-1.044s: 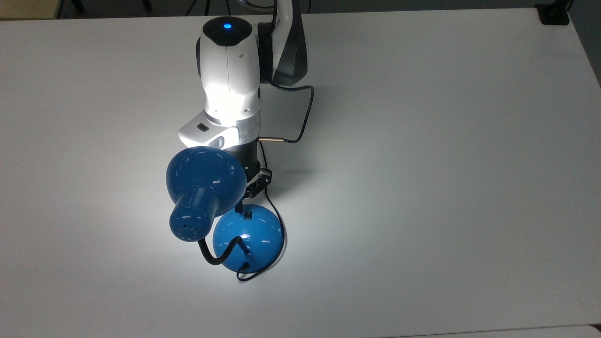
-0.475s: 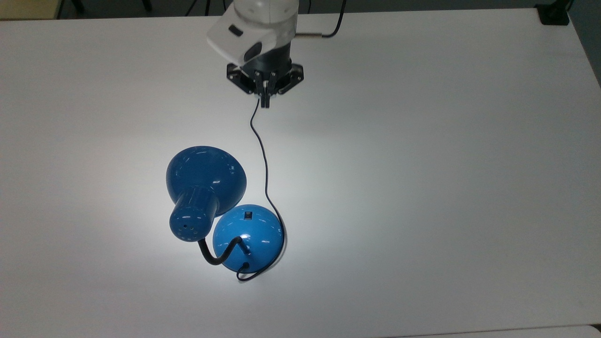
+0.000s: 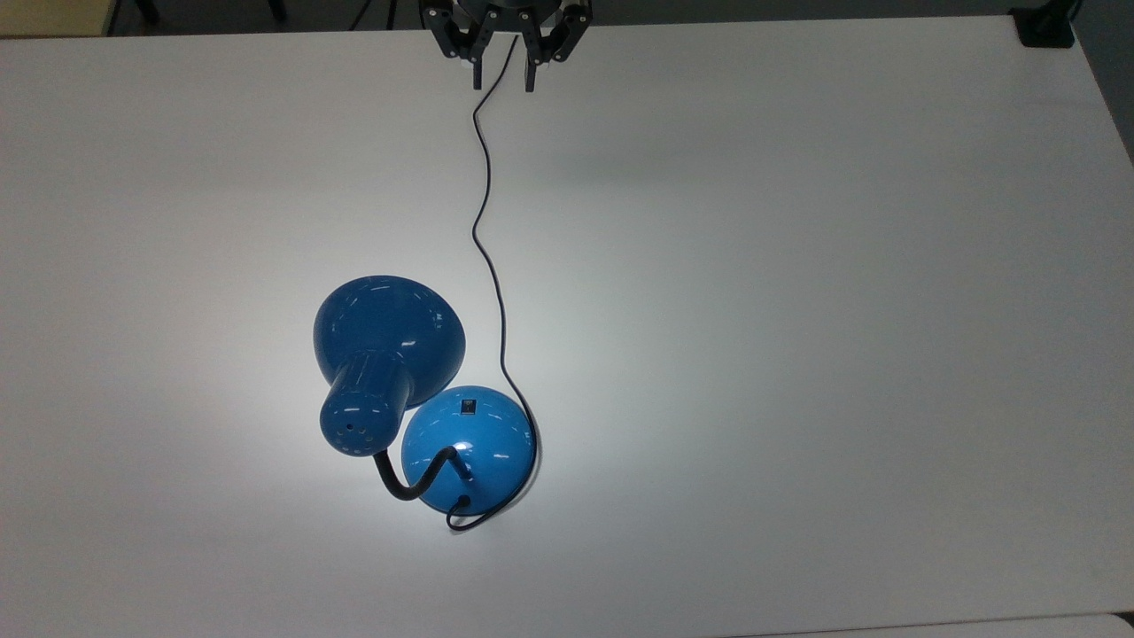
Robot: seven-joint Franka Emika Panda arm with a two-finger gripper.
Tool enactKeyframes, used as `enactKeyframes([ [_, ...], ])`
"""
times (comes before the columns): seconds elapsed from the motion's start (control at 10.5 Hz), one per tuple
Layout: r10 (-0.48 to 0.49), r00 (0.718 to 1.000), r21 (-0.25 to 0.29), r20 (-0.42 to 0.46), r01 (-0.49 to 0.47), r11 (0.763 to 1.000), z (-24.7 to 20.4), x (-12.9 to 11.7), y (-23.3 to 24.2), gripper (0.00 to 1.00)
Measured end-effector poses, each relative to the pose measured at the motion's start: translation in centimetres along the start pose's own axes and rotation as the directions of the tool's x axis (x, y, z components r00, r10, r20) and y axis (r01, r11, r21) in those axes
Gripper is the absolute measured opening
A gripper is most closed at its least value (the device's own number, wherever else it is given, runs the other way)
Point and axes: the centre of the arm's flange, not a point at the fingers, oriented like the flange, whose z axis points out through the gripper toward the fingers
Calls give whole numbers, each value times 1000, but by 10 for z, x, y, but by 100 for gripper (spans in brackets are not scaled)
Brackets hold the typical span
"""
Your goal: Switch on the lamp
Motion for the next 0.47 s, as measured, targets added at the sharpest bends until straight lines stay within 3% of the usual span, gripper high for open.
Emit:
enactKeyframes([
  [0.28, 29, 1000, 2, -1, -29, 1000, -1, 0, 17, 95],
  [0.47, 38, 999, 2, -8, -38, 999, -4, 0, 21, 100],
])
